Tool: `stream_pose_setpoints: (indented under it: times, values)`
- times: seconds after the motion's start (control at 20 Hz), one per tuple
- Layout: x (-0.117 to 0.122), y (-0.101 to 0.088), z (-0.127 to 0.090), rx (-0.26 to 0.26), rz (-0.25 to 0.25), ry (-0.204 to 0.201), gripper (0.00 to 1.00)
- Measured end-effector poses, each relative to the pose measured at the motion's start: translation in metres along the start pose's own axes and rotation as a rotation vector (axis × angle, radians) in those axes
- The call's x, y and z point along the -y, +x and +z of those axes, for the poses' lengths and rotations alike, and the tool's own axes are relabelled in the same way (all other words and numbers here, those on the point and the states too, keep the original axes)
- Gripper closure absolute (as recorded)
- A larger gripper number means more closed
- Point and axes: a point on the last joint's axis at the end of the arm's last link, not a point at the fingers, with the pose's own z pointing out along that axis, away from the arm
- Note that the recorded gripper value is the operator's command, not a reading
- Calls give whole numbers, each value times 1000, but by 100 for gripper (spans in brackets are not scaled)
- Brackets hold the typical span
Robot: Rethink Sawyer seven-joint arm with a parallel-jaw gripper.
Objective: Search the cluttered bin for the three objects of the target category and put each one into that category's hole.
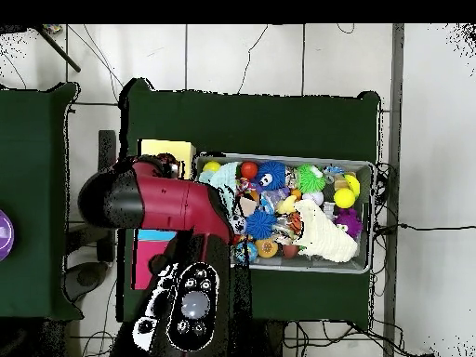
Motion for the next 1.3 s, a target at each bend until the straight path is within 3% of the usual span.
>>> stream_pose_setpoints:
  times: [0.75,1.3]
  values:
    - [13,-4,2,-2,19,6,100]
    - [9,8,18,-31,9,11,100]
